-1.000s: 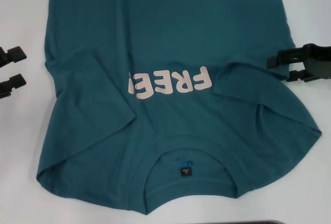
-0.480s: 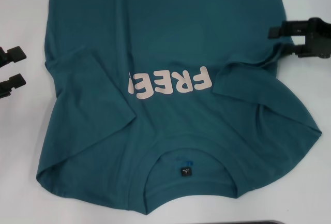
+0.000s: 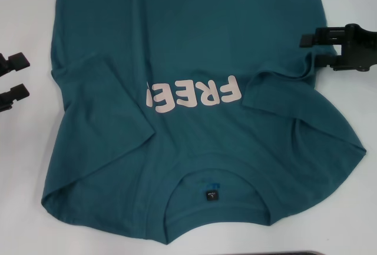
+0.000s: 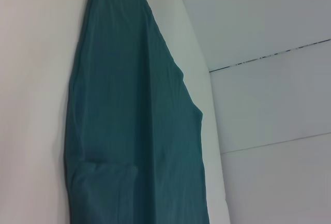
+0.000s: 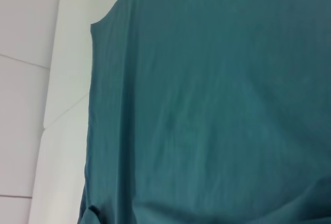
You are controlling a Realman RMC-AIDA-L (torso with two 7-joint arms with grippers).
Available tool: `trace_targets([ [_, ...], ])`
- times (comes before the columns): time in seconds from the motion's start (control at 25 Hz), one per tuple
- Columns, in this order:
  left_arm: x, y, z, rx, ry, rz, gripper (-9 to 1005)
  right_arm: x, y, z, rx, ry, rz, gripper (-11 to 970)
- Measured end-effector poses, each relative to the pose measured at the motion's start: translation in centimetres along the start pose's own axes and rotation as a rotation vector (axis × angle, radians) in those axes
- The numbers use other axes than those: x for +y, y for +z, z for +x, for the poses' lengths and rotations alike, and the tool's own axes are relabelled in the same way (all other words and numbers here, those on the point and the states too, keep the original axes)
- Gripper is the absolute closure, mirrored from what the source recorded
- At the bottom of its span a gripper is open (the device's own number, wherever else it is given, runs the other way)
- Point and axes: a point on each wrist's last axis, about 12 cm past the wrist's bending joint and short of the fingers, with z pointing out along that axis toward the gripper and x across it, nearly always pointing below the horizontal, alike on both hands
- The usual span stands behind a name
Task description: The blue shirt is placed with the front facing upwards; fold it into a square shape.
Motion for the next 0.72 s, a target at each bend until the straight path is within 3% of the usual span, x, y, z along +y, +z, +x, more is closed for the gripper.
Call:
trace_targets([
  [0.72, 0.0, -0.1, -0.1, -0.003, 0.0, -0.002, 63, -1.5, -2.7, 0.6, -0.002, 0.121, -0.007, 239],
])
